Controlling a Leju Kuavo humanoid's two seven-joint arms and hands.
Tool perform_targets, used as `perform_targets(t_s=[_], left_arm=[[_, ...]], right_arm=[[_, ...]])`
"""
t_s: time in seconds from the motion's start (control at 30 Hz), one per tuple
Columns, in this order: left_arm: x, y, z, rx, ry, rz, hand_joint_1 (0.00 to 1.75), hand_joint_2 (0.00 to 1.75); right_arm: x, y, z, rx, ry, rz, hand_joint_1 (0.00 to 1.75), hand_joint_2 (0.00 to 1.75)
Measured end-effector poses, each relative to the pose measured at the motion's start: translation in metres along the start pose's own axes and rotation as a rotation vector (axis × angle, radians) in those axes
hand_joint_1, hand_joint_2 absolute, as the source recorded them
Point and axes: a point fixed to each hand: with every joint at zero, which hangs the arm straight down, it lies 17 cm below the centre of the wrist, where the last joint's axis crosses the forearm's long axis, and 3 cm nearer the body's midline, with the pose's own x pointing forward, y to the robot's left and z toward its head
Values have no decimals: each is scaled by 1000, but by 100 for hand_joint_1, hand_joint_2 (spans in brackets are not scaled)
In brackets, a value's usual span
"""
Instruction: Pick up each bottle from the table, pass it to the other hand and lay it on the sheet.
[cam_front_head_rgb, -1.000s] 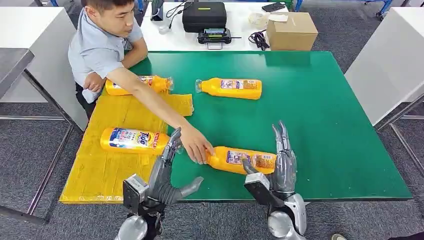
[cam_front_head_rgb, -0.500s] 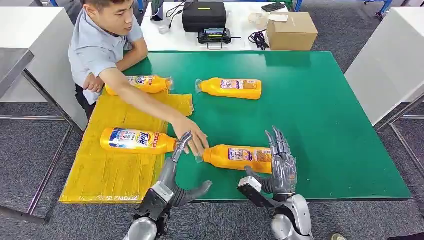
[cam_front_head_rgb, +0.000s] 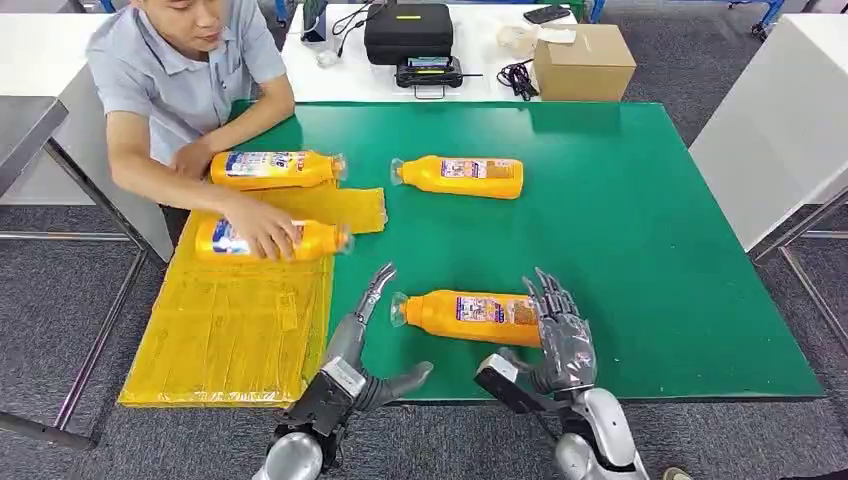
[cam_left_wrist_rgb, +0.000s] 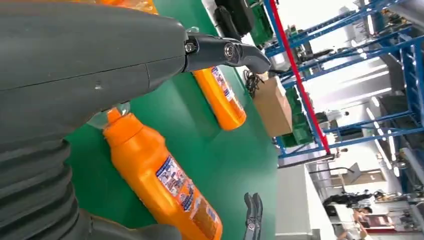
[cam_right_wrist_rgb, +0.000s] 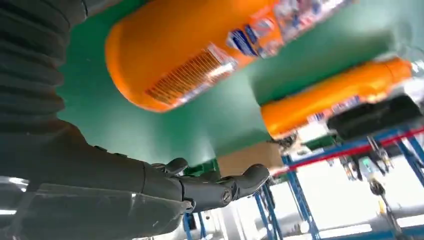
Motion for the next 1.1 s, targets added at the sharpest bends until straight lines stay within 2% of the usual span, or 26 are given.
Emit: perform_targets(t_s=[0.23,0.73,1.1], left_arm=[[-2,-3,0,-15,11,-12,0,175],[-1,-5,-5,-11,6,-17,0,175],[1,-12,-8,-30,3,-11,0,175]], right_arm=[[-11,6,5,55,12,13,0,175],[-12,3,-9,68,-20,61,0,175],[-6,32,-13,178,-41,61,0,175]])
